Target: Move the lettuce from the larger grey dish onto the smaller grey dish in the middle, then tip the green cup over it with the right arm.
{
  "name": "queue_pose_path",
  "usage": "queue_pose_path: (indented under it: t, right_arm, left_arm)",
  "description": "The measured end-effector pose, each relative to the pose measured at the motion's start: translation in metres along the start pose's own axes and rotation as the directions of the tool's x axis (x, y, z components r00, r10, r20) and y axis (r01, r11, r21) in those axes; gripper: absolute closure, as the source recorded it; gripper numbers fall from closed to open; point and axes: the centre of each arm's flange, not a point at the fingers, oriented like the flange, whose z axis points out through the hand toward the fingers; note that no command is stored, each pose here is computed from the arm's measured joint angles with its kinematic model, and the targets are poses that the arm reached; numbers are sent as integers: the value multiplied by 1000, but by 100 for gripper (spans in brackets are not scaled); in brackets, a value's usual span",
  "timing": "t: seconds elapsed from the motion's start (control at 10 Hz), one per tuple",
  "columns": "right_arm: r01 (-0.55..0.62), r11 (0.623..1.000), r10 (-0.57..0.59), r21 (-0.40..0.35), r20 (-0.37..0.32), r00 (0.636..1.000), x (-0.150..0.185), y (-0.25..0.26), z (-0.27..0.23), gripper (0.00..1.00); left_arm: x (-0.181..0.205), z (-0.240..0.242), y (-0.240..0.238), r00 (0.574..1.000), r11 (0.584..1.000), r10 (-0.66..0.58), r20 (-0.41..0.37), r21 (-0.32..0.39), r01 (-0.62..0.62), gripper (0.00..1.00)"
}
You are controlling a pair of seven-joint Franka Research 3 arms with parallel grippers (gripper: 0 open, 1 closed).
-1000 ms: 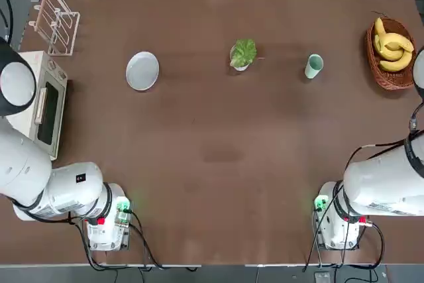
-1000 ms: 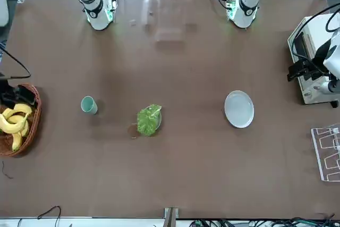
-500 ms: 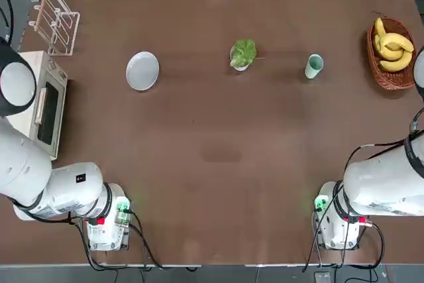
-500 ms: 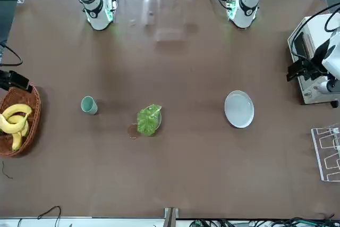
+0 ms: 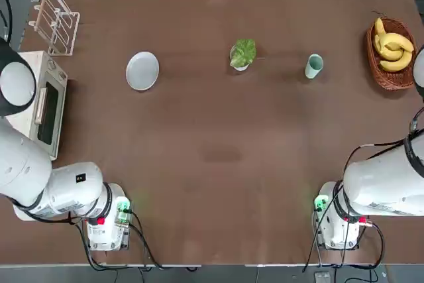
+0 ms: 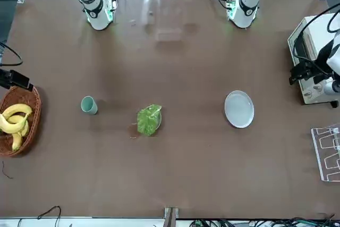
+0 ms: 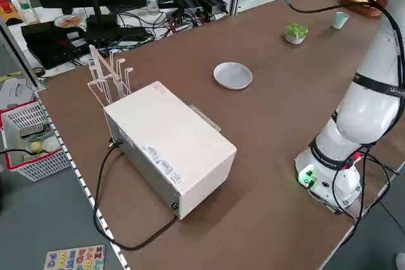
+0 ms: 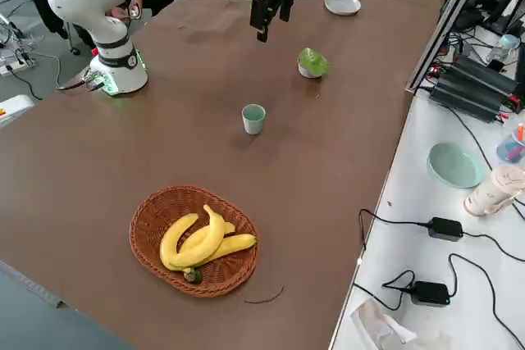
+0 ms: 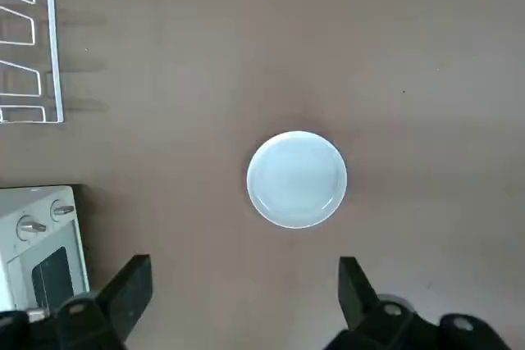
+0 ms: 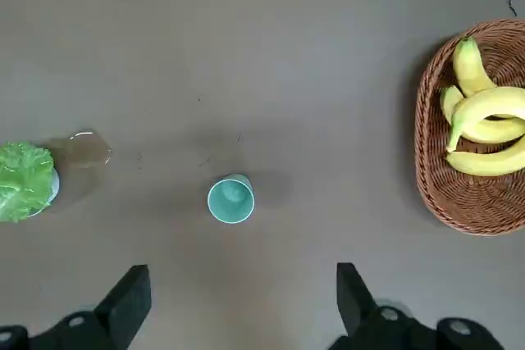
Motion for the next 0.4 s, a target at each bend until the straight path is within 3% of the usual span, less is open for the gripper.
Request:
queue_pose_path:
  t: [0.4]
  right_arm:
    - [1,1000,-1,0,3,1000,1,0,2,0]
  left_arm:
    - [-1,-1,1,1000,1000,2,-1,0,-2,0]
